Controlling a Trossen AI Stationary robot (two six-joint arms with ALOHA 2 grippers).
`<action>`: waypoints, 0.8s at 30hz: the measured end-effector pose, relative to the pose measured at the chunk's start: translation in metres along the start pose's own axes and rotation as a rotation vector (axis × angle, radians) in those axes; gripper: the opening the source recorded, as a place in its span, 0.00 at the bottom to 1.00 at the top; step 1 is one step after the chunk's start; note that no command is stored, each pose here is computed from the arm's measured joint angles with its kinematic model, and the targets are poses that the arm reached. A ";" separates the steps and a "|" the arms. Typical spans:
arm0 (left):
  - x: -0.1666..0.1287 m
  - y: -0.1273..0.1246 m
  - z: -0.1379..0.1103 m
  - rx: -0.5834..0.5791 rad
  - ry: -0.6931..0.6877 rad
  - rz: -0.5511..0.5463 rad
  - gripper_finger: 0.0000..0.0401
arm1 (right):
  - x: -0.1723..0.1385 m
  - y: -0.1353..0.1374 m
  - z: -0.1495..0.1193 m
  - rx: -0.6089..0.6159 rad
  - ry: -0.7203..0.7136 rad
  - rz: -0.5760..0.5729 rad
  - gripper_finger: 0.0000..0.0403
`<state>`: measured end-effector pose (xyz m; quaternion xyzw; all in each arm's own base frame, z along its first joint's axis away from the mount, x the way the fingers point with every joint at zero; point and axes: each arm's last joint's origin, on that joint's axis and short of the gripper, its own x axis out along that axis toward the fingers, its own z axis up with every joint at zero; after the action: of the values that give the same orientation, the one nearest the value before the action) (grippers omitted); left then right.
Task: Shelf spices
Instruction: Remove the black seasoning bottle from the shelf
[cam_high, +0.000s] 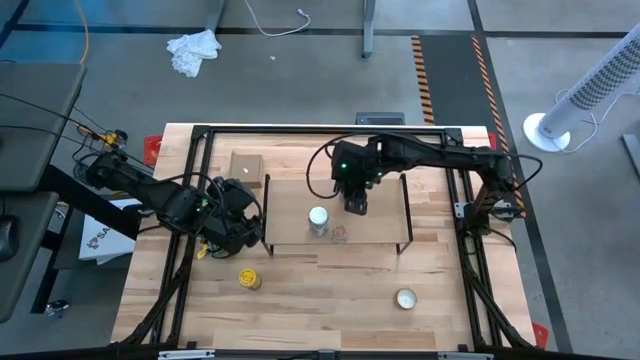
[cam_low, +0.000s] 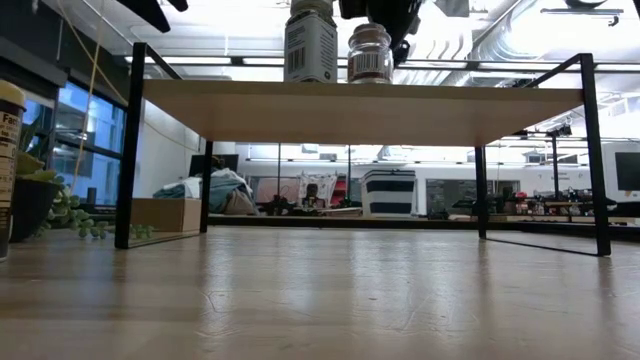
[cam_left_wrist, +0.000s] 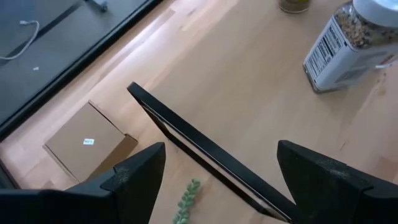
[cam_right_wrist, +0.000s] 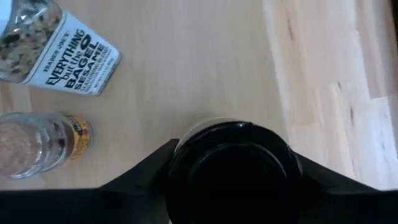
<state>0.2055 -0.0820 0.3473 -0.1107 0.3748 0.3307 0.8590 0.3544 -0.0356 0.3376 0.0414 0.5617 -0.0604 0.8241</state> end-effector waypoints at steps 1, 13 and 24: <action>0.000 0.000 0.000 0.000 -0.007 0.004 0.76 | -0.004 -0.001 -0.001 0.002 -0.008 -0.001 0.47; 0.000 0.001 0.002 -0.002 -0.061 0.036 0.76 | -0.099 0.035 -0.056 0.031 -0.084 0.217 0.47; 0.003 0.004 0.006 0.001 -0.081 0.068 0.76 | -0.075 0.145 -0.146 0.071 0.224 0.136 0.47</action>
<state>0.2077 -0.0750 0.3492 -0.0841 0.3433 0.3635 0.8619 0.2142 0.1316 0.3541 0.1149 0.6435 -0.0195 0.7565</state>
